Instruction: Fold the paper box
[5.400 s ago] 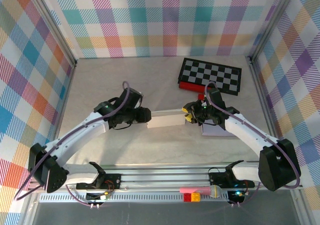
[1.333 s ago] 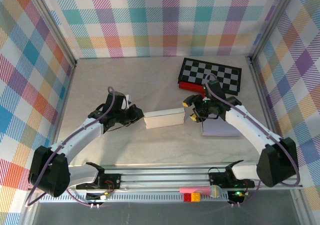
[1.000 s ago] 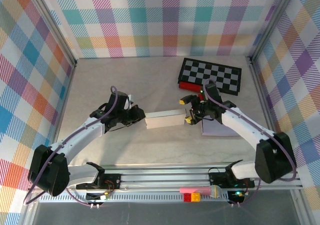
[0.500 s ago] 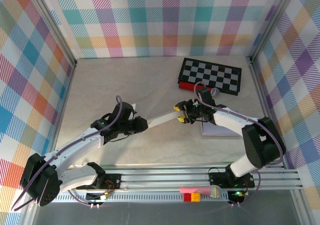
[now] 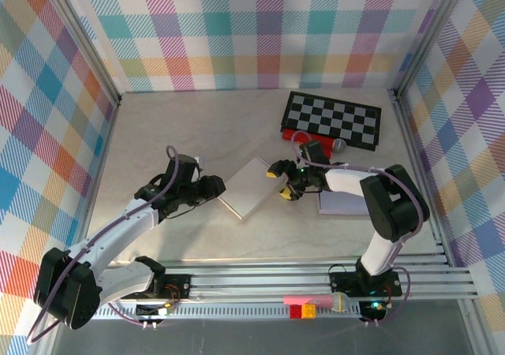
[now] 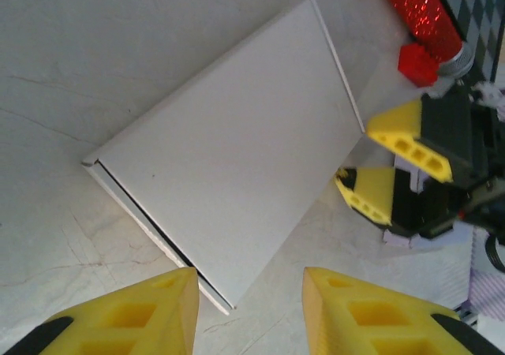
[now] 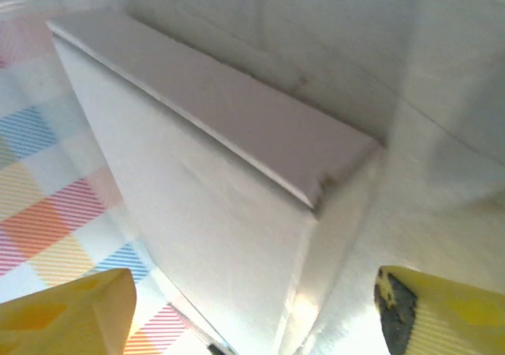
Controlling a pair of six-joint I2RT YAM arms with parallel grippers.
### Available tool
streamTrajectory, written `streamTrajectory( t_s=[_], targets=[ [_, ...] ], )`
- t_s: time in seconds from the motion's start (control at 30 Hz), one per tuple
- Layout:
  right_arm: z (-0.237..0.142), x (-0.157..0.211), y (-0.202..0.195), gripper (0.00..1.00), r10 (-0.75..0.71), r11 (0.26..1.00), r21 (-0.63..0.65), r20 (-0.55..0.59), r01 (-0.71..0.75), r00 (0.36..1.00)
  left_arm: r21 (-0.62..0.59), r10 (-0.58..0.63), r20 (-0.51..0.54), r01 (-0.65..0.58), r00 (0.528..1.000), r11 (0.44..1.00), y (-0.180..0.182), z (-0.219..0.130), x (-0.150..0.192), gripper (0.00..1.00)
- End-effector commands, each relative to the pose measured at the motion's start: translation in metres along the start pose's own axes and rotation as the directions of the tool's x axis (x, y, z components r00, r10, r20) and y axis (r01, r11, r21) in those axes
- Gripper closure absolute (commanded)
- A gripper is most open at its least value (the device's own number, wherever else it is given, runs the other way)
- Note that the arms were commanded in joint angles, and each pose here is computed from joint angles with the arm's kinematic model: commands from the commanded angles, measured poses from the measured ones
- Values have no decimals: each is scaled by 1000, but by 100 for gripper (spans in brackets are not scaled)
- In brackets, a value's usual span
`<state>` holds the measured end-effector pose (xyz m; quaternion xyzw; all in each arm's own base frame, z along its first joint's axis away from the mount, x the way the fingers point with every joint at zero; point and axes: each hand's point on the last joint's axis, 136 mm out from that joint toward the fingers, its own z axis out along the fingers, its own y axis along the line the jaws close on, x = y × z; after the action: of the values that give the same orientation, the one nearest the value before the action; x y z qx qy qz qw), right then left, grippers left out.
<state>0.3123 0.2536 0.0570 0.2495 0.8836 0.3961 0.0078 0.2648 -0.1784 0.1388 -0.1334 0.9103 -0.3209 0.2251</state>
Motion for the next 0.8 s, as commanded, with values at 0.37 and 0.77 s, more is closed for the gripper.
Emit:
streamTrajectory(
  t_s=[0.37, 0.77],
  targets=[
    [-153, 11, 15, 1, -494, 861, 288, 283, 418, 822, 11, 133, 172, -137, 976, 990, -25, -50, -55, 0],
    [-277, -44, -26, 1, -694, 715, 652, 621, 251, 364, -550, 283, 489, 41, 825, 834, 74, -118, -106, 0]
  ],
)
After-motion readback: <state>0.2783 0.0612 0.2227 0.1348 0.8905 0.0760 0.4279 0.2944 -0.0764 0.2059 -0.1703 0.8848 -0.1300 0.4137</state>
